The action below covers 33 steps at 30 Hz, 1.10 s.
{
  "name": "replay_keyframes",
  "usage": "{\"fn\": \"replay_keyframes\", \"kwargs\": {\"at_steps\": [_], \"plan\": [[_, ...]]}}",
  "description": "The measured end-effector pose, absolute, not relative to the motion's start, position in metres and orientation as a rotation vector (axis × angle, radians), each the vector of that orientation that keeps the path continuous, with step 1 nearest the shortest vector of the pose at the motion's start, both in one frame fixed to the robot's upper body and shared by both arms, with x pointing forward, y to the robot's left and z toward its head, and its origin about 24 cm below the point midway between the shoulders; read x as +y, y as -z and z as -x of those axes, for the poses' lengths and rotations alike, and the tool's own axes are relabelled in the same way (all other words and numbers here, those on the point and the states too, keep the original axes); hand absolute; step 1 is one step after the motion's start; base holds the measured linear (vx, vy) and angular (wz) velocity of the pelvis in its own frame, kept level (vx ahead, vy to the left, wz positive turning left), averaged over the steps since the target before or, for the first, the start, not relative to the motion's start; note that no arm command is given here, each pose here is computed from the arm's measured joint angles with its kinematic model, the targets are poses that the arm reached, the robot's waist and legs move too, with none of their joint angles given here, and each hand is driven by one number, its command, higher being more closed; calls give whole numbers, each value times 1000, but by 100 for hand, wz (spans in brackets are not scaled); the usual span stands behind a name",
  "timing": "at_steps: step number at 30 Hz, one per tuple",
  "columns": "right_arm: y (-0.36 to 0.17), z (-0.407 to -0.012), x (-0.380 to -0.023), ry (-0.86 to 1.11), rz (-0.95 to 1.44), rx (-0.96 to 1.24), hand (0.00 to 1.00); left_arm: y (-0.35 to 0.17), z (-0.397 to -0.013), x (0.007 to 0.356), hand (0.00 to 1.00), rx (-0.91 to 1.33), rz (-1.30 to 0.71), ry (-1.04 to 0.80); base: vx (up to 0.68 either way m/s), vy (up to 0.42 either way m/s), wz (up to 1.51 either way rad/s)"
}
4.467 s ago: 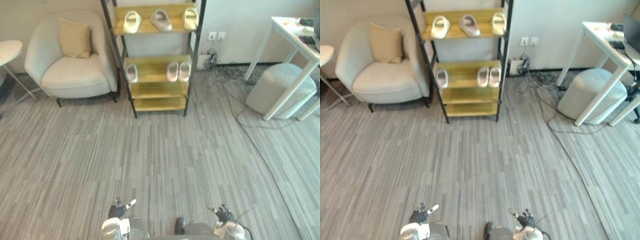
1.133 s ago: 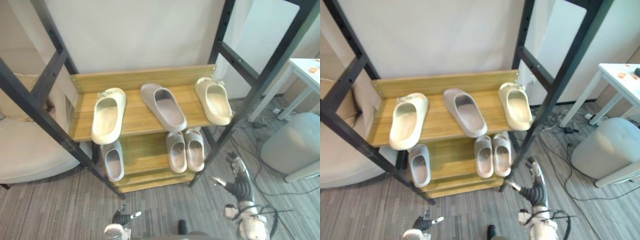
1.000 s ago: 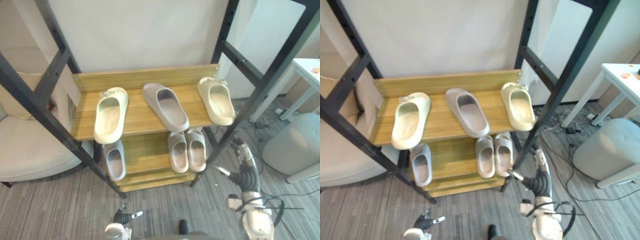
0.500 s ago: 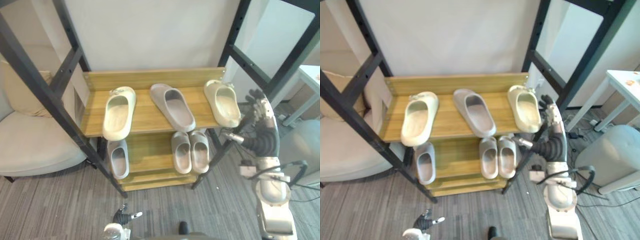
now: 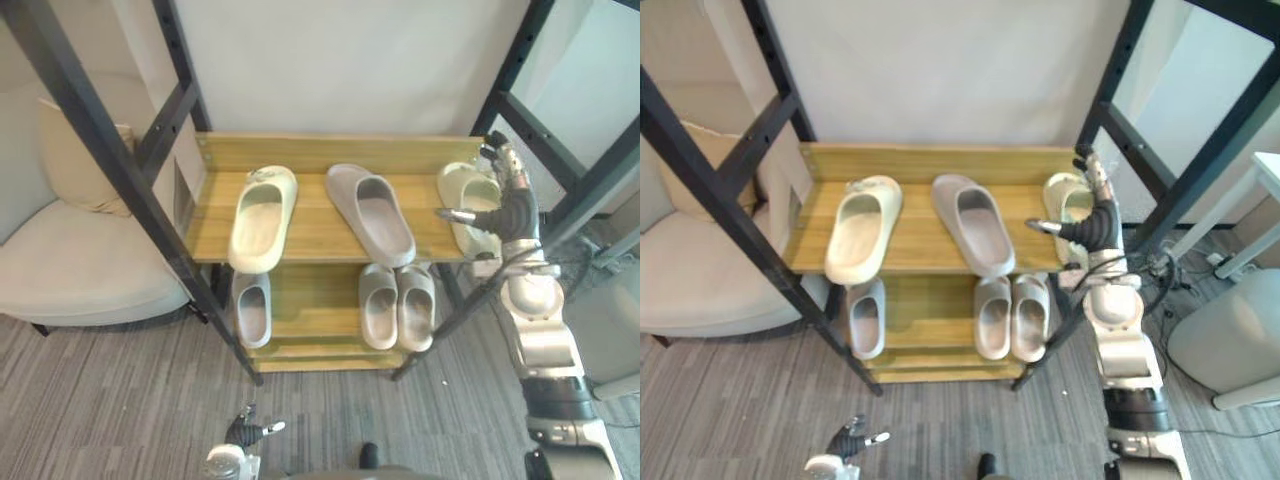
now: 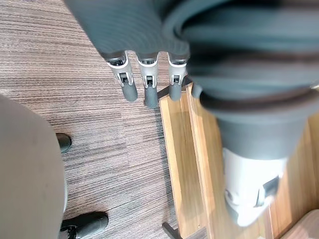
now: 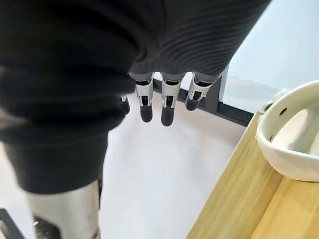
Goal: Organize the slippers on the shoe rack
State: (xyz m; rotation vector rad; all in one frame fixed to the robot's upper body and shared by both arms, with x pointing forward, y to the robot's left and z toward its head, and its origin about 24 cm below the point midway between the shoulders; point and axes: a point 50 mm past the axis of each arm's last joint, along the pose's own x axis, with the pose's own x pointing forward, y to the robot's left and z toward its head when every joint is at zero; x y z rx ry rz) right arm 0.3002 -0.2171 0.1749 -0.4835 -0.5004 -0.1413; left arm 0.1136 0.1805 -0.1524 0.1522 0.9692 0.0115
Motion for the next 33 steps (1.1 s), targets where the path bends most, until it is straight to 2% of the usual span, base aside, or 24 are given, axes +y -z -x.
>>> {"fn": "replay_keyframes", "kwargs": {"at_steps": [33], "plan": [[-184, -371, -203, 145, 609, -331, 0, 141, -131, 183, 0, 872, -128, -30, -3, -11, 4]]}}
